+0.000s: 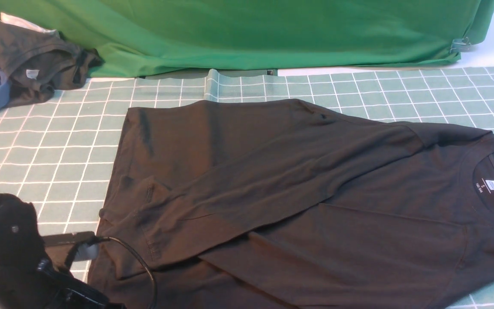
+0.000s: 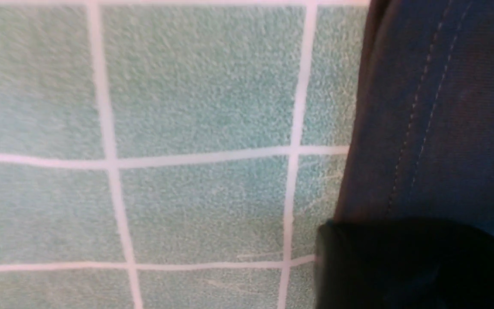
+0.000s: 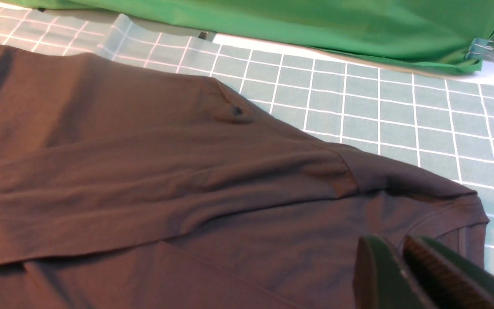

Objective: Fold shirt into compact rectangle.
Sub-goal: 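Grasp the near edge of the shirt at its hem and shoulder corners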

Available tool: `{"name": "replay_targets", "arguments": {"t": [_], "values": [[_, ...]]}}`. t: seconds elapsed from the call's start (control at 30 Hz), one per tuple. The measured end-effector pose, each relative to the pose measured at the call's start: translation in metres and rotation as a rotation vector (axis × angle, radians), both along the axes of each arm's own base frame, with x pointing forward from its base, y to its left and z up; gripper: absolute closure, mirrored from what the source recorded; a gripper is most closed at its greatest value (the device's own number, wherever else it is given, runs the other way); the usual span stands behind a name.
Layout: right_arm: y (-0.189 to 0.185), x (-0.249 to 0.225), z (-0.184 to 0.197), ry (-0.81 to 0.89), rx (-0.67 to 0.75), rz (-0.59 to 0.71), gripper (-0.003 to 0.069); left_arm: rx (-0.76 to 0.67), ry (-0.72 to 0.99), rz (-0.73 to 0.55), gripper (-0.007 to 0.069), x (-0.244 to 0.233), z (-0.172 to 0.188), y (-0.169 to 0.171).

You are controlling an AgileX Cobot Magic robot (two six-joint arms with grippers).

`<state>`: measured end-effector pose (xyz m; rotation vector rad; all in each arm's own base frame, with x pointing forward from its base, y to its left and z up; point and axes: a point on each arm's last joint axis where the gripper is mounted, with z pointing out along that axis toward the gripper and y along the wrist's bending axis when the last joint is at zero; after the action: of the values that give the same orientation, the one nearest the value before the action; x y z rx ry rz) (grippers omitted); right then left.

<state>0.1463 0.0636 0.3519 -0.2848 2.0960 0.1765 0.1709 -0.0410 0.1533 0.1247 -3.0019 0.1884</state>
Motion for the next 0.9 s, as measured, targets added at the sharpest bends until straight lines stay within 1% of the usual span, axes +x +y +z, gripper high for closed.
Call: {"name": "replay_targets", "arguments": {"t": [0.03, 0.07, 0.13, 0.17, 0.2, 0.27, 0.4, 0.57, 0.67, 0.77, 0.8, 0.83, 0.87, 0.9], "values": [[0.000, 0.000, 0.000, -0.002, 0.001, 0.001, 0.0570, 0.003, 0.024, -0.005, 0.0412, 0.000, -0.003, 0.000], [0.000, 0.000, 0.000, -0.002, 0.001, 0.001, 0.0569, 0.008, 0.032, -0.017, 0.0442, 0.001, -0.004, 0.000], [0.000, 0.000, 0.000, -0.002, 0.001, 0.001, 0.0568, 0.013, 0.042, -0.033, 0.0478, 0.002, -0.005, 0.001], [0.000, 0.000, 0.000, -0.002, 0.001, 0.001, 0.0565, 0.018, 0.049, -0.062, 0.0535, 0.003, -0.006, 0.001], [0.000, 0.000, 0.000, -0.003, 0.001, 0.001, 0.0563, 0.019, 0.048, -0.069, 0.0565, 0.003, -0.006, 0.001], [0.000, 0.000, 0.000, -0.003, 0.001, 0.001, 0.0561, 0.021, 0.044, -0.079, 0.0595, 0.003, -0.005, 0.002], [0.000, 0.000, 0.000, -0.003, 0.001, 0.001, 0.0558, 0.033, 0.047, -0.088, 0.0617, 0.001, 0.000, 0.003], [0.000, 0.000, 0.000, -0.003, 0.001, 0.001, 0.0551, 0.141, -0.002, -0.083, 0.0624, -0.011, 0.023, 0.015], [0.000, 0.000, 0.000, -0.003, 0.001, 0.001, 0.0547, 0.168, -0.041, -0.072, 0.0624, -0.018, 0.034, 0.019], [0.000, 0.000, 0.000, -0.003, 0.001, 0.001, 0.0546, 0.149, -0.082, -0.057, 0.0624, -0.021, 0.041, 0.018], [0.000, 0.000, 0.000, -0.003, 0.001, 0.001, 0.0545, 0.124, -0.087, -0.054, 0.0624, -0.023, 0.043, 0.016], [0.000, 0.000, 0.000, -0.003, 0.001, 0.001, 0.0543, 0.069, -0.088, -0.067, 0.0621, -0.024, 0.043, 0.012], [0.000, 0.000, 0.000, -0.003, 0.001, 0.001, 0.0542, 0.062, -0.089, -0.069, 0.0620, -0.024, 0.044, 0.011], [0.000, 0.000, 0.000, -0.003, 0.001, 0.001, 0.0540, 0.026, -0.093, -0.095, 0.0610, -0.024, 0.044, 0.008]]}}
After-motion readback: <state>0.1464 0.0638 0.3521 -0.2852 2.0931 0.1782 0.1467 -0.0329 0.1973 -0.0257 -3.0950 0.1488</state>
